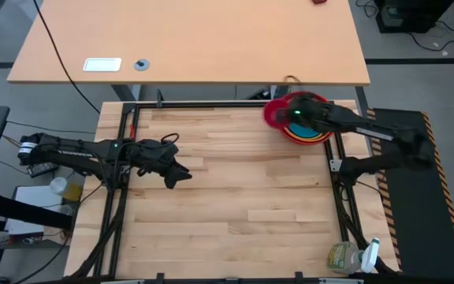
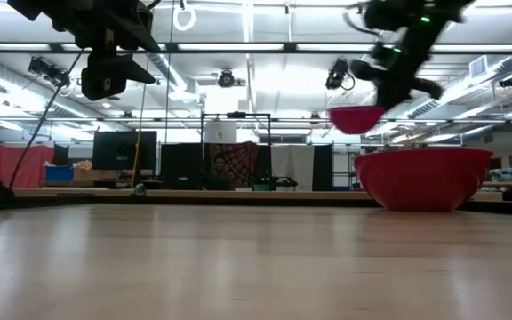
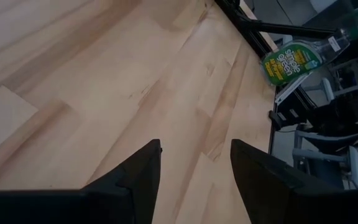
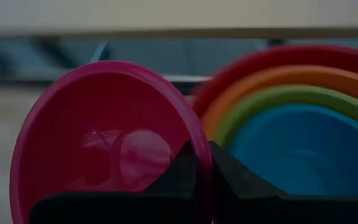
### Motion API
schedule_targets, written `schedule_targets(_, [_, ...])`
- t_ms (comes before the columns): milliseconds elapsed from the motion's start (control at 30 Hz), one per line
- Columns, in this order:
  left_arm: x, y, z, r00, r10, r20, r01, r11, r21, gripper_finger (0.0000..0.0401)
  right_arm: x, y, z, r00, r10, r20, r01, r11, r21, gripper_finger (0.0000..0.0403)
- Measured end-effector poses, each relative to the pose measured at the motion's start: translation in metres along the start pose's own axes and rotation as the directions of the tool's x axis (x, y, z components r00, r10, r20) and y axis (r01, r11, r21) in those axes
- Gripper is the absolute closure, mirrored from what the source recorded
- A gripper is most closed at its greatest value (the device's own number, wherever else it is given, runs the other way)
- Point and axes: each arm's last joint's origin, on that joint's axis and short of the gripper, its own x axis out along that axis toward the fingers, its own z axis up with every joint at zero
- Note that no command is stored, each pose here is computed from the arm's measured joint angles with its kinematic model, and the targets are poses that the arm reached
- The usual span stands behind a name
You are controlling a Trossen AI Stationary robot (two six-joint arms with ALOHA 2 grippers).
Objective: Nest bowls inside each other
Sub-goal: Stack the pink bowl on top of the blue bowl
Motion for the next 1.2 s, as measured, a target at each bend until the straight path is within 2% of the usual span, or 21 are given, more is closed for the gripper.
schedule_targets(200, [0.000, -0.001, 0.001, 1.000, 0.001, 0.022, -0.001, 1.000, 0.001, 0.0204, -0.006, -0.054, -0.022, 0.991, -0.107, 0.075, 0.082, 0.955, 0.286, 0.0377])
schedule_targets(333, [0.000, -0.002, 0.003, 0.999, -0.013, 0.038, 0.013, 1.000, 0.002, 0.0204, -0.002, -0.077, -0.034, 0.981, -0.188, 0.056, 0.156, 0.919, 0.361, 0.0377])
schedule_targets(500, [0.000, -0.002, 0.003, 0.999, -0.016, 0.042, 0.016, 1.000, 0.001, 0.0204, 0.009, -0.093, -0.045, 0.957, -0.289, -0.023, 0.280, 0.899, 0.336, 0.0377])
schedule_targets(733, [0.000, -0.002, 0.003, 0.999, -0.011, 0.052, 0.011, 1.000, -0.004, 0.0204, 0.029, -0.099, -0.041, 0.937, -0.335, -0.104, 0.350, 0.912, 0.214, 0.0374])
schedule_targets(900, [0.000, -0.003, 0.004, 0.998, -0.014, 0.061, 0.014, 1.000, -0.011, 0.0204, 0.047, -0.104, -0.041, 0.908, -0.383, -0.169, 0.412, 0.888, 0.202, 0.0344])
schedule_targets(1033, [0.000, -0.003, 0.004, 0.998, -0.016, 0.064, 0.018, 1.000, -0.021, 0.0204, 0.058, -0.101, -0.037, 0.925, -0.337, -0.177, 0.369, 0.906, 0.207, 0.0303])
schedule_targets(1200, [0.000, -0.003, 0.004, 0.998, -0.016, 0.063, 0.018, 0.999, -0.029, 0.0204, 0.064, -0.098, -0.033, 0.949, -0.257, -0.183, 0.286, 0.946, 0.152, 0.0244])
